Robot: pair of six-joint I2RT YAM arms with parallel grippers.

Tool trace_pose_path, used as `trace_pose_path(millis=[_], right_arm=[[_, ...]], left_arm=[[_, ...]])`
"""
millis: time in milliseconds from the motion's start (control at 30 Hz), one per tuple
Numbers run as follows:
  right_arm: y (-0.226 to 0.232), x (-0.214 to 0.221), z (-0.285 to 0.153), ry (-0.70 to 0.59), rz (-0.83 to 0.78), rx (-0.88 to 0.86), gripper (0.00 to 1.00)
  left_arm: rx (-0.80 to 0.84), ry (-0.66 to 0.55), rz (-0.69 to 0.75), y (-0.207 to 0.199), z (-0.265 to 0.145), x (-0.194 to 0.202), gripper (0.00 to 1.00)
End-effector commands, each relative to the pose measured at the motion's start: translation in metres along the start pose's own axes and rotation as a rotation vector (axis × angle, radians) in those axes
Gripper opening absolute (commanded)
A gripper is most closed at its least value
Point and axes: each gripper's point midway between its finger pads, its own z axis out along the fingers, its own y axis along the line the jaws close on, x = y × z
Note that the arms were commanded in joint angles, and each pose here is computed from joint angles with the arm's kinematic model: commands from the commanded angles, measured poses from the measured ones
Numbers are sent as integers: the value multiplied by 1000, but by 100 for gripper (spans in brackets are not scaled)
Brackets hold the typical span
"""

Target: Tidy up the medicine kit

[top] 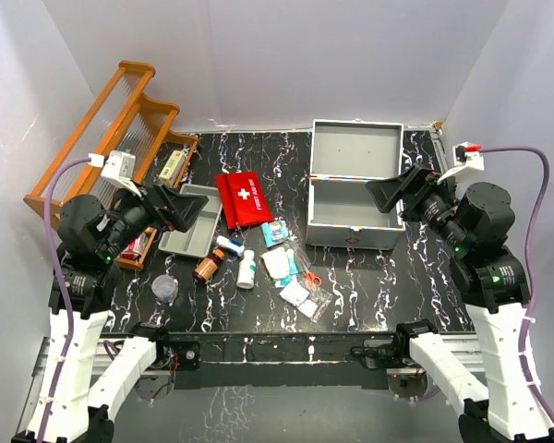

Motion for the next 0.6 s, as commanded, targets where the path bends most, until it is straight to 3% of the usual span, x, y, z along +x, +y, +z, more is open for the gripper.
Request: trace_pose_path(millis=[0,200,333,433,567], right_arm=[[12,-6,-1,-27,-14,-69,85],[2,22,4,44,71,-59,85],[-8,58,10,165,116,-57,86],[-19,90,17,278,148,-50,82],[-35,129,24,378,186,-34,77]], left_arm=[[-1,-21,-18,1,3,-2,99],[-20,34,-28,10,11,17,99],[54,95,-51,8,23,38,99],[95,151,-120,12,35,62,99],[-45,268,-274,45,52,99,98]])
